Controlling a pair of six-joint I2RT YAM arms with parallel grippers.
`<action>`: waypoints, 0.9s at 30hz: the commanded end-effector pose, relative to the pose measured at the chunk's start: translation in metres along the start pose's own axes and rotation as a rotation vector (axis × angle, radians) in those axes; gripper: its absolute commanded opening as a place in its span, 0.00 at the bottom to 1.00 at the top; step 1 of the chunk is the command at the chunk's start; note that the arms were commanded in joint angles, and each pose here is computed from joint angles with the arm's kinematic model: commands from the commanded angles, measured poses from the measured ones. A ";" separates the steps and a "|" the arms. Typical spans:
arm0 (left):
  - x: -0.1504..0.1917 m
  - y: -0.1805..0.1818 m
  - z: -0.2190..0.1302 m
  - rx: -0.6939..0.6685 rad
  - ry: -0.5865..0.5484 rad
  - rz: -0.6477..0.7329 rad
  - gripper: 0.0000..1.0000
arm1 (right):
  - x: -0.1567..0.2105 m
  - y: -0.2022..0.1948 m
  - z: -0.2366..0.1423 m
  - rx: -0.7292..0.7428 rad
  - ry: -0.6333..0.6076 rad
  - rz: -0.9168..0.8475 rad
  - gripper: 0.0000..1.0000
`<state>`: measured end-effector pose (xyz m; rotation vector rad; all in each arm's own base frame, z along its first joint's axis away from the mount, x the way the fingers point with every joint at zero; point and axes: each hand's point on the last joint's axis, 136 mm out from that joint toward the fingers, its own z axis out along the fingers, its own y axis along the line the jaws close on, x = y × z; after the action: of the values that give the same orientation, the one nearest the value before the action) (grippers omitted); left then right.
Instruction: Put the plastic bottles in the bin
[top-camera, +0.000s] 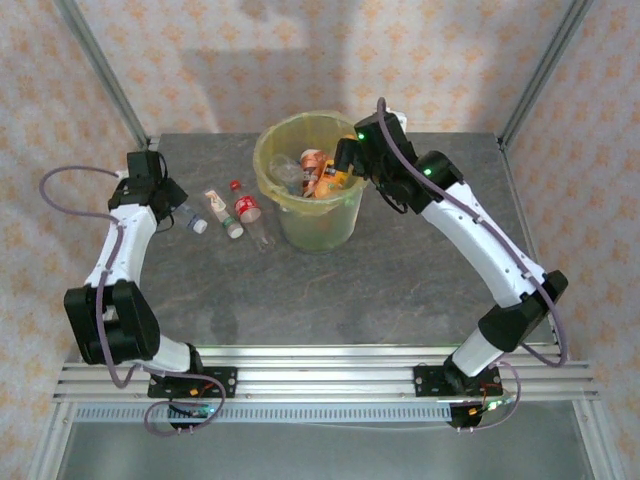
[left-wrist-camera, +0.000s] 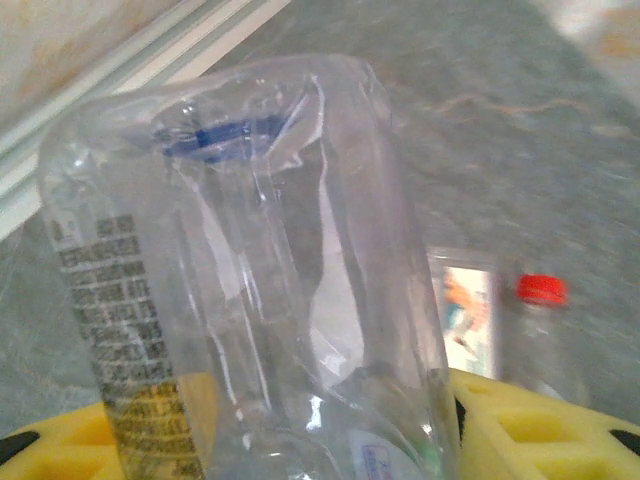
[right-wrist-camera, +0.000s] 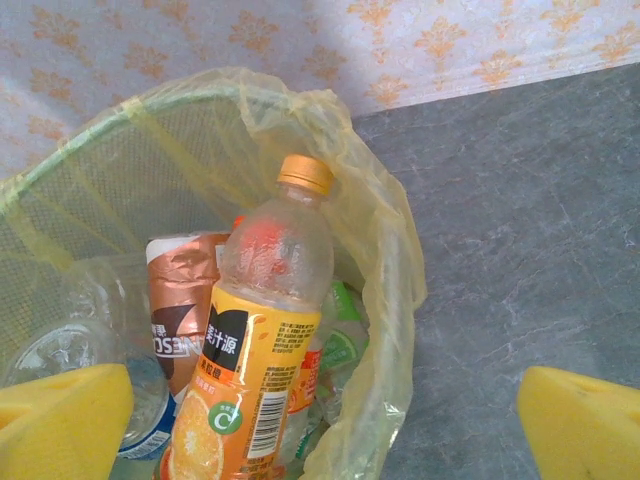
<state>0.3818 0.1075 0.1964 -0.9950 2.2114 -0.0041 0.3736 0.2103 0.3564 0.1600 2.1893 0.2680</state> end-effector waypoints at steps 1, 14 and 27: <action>-0.013 -0.043 -0.050 0.151 -0.036 0.181 0.59 | -0.010 -0.006 -0.012 0.004 -0.059 0.041 0.99; -0.013 -0.196 -0.186 0.713 -0.052 0.419 0.63 | -0.008 -0.017 -0.023 0.004 -0.088 0.076 0.99; 0.040 -0.296 -0.204 0.870 0.073 0.618 0.64 | -0.005 -0.042 -0.039 0.051 -0.136 0.108 0.99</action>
<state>0.4409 -0.1663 0.4119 0.0868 2.1021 -0.6472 0.3494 0.1777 0.3614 0.2633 2.1117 0.2734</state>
